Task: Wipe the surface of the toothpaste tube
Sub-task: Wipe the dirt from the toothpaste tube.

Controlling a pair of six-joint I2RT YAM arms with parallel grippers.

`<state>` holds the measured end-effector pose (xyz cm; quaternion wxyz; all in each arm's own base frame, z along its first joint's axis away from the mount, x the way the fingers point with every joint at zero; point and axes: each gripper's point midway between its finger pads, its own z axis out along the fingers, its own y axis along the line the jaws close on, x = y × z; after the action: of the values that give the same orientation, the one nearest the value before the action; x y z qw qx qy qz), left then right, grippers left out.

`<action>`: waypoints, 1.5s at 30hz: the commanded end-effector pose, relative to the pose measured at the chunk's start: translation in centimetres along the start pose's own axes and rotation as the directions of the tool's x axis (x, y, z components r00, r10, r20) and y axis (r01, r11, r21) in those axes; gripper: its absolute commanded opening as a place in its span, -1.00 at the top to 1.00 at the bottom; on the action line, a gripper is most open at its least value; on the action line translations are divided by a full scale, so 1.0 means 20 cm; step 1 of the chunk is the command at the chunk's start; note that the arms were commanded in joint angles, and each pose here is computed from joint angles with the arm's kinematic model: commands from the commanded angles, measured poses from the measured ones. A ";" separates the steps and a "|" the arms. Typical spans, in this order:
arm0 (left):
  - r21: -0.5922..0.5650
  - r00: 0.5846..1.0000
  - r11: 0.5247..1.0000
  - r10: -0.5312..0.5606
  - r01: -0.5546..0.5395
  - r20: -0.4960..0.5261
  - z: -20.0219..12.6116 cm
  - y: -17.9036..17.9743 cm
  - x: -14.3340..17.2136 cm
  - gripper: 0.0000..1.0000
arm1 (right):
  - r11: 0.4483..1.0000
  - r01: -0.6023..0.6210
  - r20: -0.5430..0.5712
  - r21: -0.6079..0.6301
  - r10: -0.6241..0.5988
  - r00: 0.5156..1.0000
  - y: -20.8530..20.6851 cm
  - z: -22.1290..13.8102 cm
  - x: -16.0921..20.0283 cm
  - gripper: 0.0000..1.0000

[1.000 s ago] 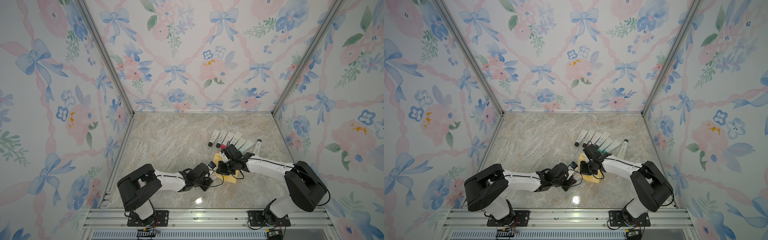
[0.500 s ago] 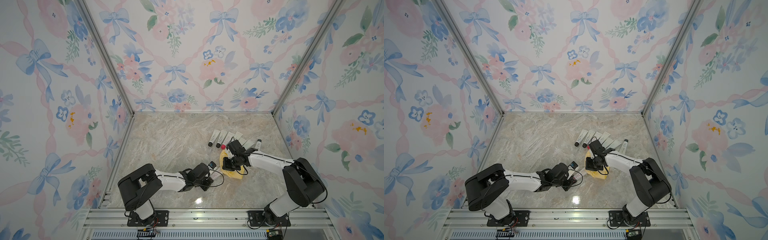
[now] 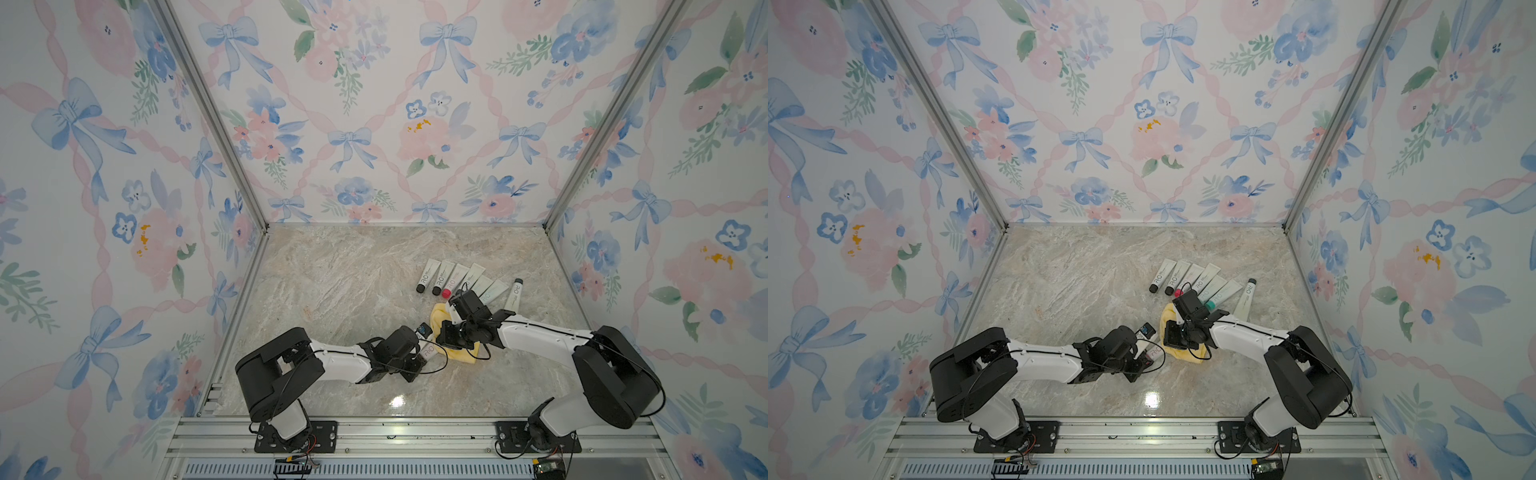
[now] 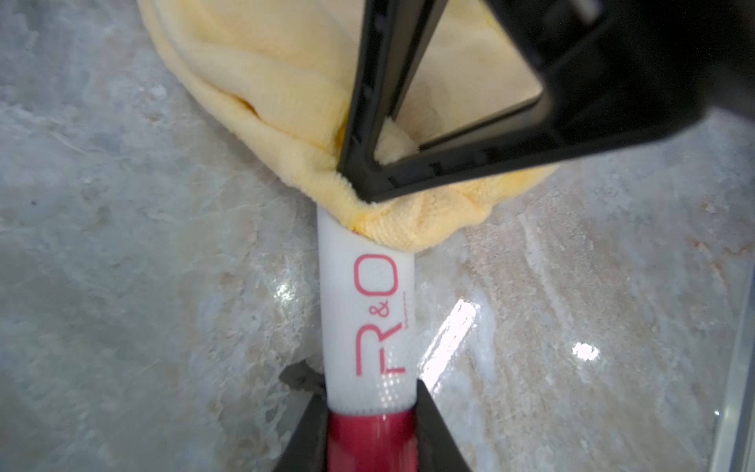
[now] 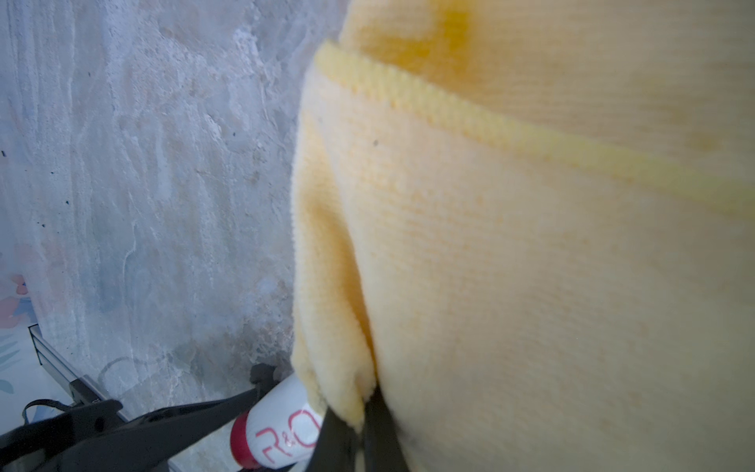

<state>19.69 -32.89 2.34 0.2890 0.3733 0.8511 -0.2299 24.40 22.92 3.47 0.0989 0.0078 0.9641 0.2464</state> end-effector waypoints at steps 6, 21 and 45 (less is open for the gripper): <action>-0.012 0.995 1.000 -0.002 0.001 -0.104 0.03 0.03 0.15 0.50 | 0.951 0.032 -0.074 0.308 -0.010 0.997 -0.37 -0.13 0.00 0.88; -0.005 0.995 1.000 -0.001 0.001 -0.104 0.03 0.02 0.15 0.48 | 0.966 0.048 -0.054 0.254 -0.035 0.998 -0.24 -0.14 -0.04 0.88; -0.002 0.995 1.000 0.000 0.000 -0.100 0.03 0.01 0.15 0.48 | 0.900 0.139 -0.153 0.413 -0.082 0.985 -0.37 0.06 -0.03 0.90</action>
<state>19.89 -33.06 2.34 0.2930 0.3703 0.8505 -0.2318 25.77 21.88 3.09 0.0609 -0.0424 0.9860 0.1490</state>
